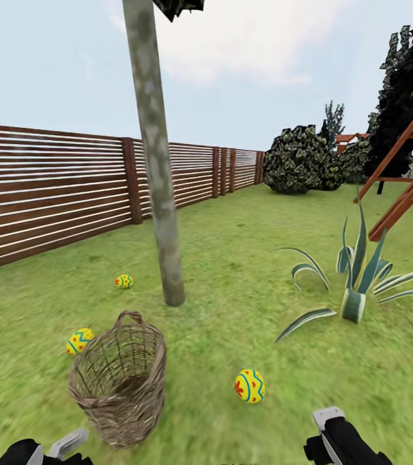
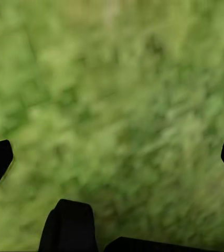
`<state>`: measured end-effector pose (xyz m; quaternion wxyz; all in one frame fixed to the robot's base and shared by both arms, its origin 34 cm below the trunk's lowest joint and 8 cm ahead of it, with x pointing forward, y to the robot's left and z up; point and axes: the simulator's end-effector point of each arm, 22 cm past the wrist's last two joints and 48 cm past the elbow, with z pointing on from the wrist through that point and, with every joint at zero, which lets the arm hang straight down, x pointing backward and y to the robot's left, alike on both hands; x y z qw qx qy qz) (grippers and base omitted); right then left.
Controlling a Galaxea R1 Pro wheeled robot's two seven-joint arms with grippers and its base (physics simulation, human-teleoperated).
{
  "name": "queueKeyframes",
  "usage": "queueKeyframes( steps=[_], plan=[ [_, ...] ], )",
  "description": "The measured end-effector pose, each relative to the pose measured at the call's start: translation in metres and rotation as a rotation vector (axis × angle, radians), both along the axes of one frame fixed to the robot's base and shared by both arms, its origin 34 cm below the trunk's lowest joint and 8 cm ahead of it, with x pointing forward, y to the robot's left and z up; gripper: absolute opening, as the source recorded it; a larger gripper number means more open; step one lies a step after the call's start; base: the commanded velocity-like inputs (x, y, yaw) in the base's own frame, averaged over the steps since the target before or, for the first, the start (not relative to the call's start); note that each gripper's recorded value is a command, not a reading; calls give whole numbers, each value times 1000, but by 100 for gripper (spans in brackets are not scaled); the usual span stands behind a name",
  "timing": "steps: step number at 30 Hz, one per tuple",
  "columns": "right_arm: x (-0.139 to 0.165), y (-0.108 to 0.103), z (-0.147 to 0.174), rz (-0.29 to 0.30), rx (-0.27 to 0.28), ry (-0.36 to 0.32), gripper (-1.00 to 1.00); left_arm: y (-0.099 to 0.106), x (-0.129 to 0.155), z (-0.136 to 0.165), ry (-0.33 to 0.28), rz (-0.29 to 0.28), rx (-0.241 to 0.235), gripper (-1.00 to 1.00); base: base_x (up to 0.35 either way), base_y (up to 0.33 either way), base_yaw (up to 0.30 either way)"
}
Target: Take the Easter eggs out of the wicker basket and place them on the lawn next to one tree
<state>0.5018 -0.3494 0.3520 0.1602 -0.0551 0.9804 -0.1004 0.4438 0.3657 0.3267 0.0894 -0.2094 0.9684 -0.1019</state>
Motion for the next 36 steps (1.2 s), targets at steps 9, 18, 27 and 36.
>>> queueKeyframes(
  steps=[9, 18, 27, 36],
  plan=[
    [5, 0, 20, 1, 0, 0, 100, 1, 5, 20, 0, 0, 1, 100, -65, 331, -297],
    [9, 1, 39, 1, 0, 1, 100, 1, 9, 39, 1, 0, 1, 100, -59, 332, -71],
    [11, 1, 48, 0, 1, 1, 100, 0, 10, 48, 3, -1, 0, 100, -82, 332, -1],
    [15, 0, 67, -1, 0, 1, 100, 1, 14, 67, 4, 0, 2, 100, -82, 332, 0]
  ],
)
